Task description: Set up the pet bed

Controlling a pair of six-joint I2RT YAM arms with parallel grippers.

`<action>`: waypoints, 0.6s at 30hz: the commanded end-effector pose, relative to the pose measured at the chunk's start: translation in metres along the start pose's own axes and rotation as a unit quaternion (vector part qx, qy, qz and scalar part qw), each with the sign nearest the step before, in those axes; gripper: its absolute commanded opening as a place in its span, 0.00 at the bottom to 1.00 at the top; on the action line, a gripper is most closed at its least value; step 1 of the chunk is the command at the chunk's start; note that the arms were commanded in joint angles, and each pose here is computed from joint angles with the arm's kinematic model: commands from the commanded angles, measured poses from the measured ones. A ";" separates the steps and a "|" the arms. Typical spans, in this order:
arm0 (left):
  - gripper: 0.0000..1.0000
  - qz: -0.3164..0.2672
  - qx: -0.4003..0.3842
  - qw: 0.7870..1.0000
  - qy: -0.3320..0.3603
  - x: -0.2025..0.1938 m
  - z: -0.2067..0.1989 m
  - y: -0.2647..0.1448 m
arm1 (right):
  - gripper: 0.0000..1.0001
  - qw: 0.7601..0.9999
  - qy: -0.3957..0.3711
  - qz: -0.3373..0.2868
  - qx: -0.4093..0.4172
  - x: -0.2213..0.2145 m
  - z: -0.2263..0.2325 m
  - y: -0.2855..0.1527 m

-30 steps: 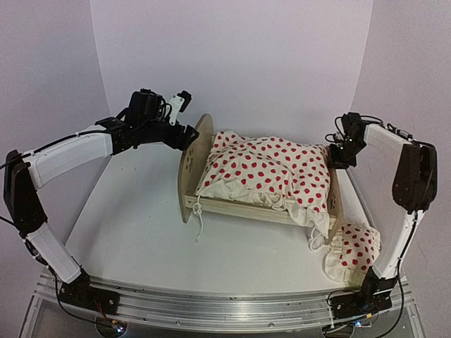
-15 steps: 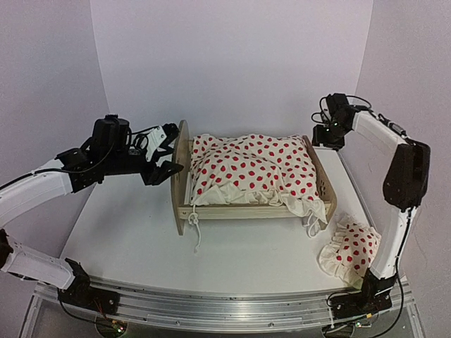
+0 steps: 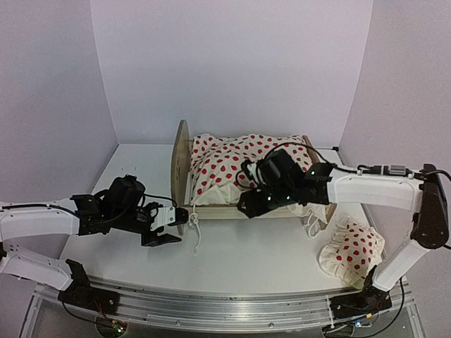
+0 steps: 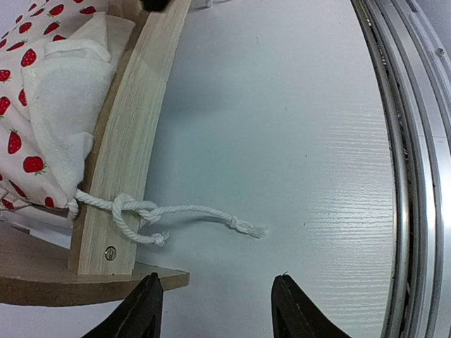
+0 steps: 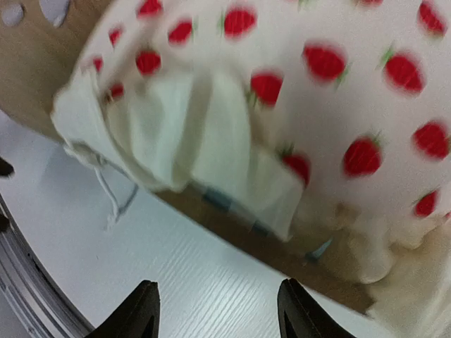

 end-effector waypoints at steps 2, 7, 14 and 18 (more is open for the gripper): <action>0.56 -0.060 0.059 0.991 0.104 0.027 0.020 0.013 | 0.57 0.996 0.081 -0.011 0.031 -0.007 0.005 0.003; 0.59 -0.113 0.079 0.985 0.105 0.070 0.051 0.028 | 0.58 0.991 0.102 -0.031 -0.079 -0.006 -0.034 -0.047; 0.64 -0.189 0.066 0.974 0.108 0.100 0.054 0.038 | 0.67 0.864 0.331 0.004 -0.380 -0.043 -0.179 -0.193; 0.66 -0.187 0.076 0.977 0.068 0.103 0.065 0.049 | 0.80 0.801 0.413 0.103 -0.422 -0.105 -0.225 -0.201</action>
Point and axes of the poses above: each gripper's point midway between its finger pads, its own y axis out along the fingers, its own z axis along the line the jaws close on, x = y × z, the point moved 5 cm from there along -y, back along the fingers, and after that the axes turned 5 degrees about y, right-handed, at the moved point
